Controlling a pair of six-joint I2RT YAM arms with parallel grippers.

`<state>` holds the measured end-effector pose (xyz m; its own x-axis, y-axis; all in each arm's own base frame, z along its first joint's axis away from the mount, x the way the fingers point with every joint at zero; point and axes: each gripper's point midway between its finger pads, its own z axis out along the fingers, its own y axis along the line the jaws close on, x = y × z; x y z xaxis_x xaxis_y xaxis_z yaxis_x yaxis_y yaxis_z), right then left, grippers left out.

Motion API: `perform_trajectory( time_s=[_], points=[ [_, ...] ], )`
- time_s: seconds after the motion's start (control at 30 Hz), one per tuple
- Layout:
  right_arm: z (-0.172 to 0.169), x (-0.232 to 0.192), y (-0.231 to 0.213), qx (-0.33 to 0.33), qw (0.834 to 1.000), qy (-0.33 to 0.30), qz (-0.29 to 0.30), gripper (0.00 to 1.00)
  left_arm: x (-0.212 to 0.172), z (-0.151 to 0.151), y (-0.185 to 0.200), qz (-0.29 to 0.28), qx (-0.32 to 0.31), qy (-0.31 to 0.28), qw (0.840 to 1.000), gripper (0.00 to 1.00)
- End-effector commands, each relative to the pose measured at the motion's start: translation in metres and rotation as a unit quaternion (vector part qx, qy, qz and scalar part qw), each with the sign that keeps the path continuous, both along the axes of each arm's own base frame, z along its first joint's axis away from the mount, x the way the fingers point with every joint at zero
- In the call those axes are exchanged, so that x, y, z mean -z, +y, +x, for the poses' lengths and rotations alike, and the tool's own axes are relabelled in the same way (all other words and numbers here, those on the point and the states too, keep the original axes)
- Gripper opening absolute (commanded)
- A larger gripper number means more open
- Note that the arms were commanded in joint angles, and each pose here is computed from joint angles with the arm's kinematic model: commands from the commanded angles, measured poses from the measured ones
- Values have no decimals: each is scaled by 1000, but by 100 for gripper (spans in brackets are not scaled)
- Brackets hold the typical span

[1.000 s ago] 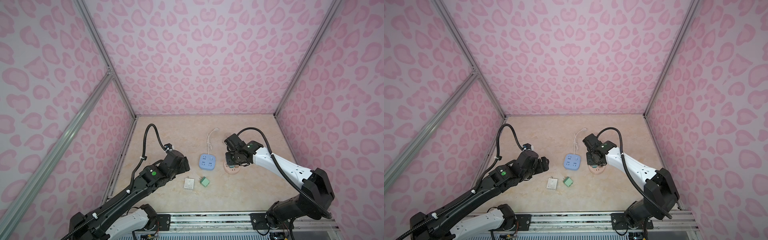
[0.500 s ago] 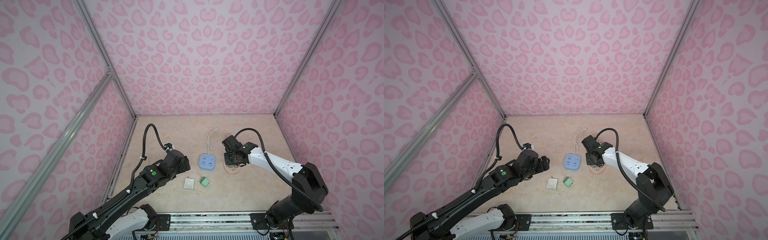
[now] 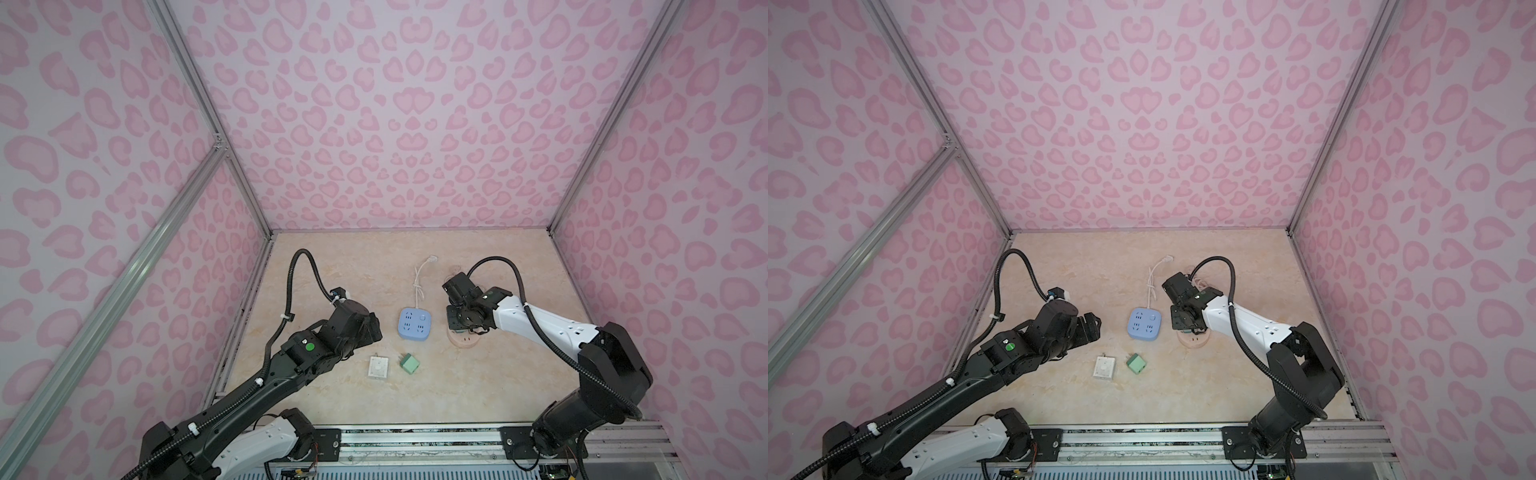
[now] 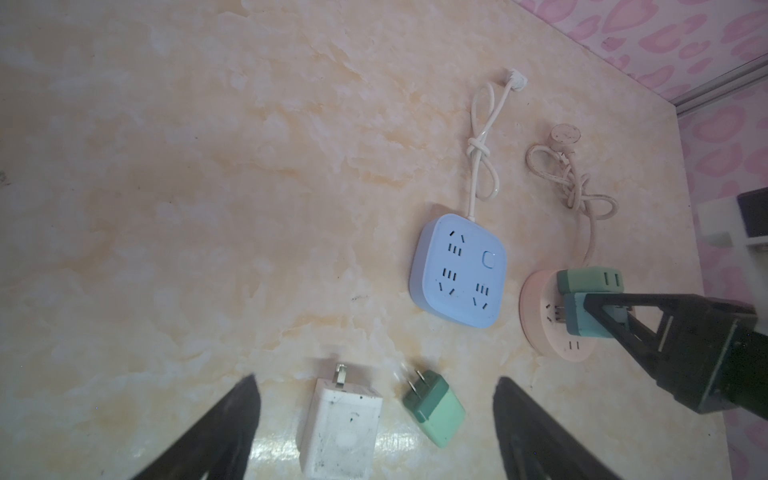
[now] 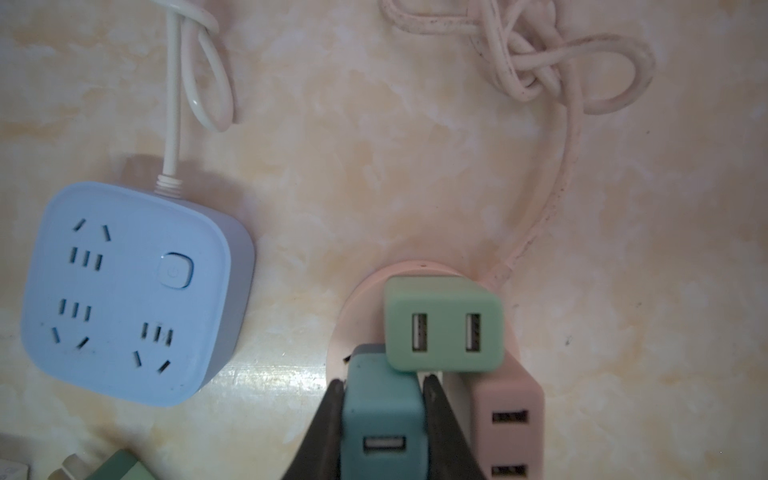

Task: Insert the plug
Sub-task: 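Lower the teal adapter with the right gripper over the pink round strip, then press the teal adapter's prongs down into the strip socket with the right gripper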

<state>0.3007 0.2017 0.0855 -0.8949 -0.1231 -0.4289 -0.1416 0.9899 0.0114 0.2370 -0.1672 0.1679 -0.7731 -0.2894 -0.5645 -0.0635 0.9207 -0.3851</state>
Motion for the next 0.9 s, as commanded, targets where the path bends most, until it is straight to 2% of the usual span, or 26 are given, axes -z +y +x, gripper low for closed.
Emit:
perform_trajectory(
  time_s=[0.0, 0.13, 0.37, 0.87],
  points=[
    [-5, 7, 4, -7, 1000, 21, 5, 0, 0, 2, -1, -2, -1, -5, 1000, 90],
    [-10, 11, 4, -5, 999, 38, 4, 0, 1, 2, -1, -3, -1, -5, 1000, 90],
    [-16, 24, -6, 3, 996, 73, -41, 0, 5, 3, -2, -5, 1, -6, 1000, 90],
    [-38, 65, -9, -3, 987, 148, -61, 0, 7, 3, -5, -3, 6, -1, 1000, 89]
  ],
)
